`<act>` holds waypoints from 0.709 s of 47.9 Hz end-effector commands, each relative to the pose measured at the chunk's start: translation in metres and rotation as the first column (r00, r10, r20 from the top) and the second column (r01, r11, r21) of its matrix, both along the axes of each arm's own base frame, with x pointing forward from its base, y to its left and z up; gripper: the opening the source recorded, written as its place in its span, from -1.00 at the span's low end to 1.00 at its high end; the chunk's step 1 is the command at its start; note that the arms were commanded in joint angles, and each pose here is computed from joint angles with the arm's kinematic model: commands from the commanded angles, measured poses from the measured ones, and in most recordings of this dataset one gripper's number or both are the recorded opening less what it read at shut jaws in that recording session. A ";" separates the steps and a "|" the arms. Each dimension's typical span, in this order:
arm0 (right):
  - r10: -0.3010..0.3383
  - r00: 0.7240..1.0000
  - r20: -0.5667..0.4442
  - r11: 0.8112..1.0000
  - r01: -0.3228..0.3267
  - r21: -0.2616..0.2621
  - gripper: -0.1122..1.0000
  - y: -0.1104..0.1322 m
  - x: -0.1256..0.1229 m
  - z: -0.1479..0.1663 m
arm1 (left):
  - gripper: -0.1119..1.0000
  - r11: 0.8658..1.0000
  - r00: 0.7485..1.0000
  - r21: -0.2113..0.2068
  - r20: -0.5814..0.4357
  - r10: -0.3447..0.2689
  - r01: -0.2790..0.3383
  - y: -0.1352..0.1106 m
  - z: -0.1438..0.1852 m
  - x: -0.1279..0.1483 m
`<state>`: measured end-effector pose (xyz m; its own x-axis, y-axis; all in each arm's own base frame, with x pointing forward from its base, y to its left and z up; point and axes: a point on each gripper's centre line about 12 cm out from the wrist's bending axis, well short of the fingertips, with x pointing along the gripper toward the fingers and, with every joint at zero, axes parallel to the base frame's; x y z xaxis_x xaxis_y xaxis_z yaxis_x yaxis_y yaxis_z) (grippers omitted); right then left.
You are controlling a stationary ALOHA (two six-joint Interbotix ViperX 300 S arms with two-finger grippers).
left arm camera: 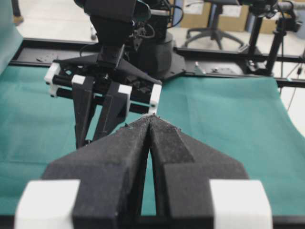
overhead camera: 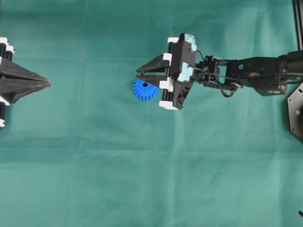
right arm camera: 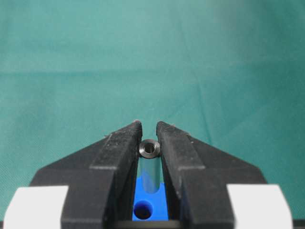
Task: Insert the shaft placed at a random location into the center hole of the small gear at another random location.
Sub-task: 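Carry the shaft with the right gripper left over the blue gear's hole, then lower the shaft with the right gripper into the gear's center hole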
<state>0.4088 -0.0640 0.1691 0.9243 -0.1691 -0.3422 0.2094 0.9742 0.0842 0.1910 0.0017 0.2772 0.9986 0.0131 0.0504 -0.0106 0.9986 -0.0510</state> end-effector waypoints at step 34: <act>-0.009 1.000 -0.027 1.000 0.009 0.004 -0.53 -0.003 0.007 -0.020 | -0.81 1.000 1.000 -0.001 0.011 0.002 -0.002 0.000 0.004 0.001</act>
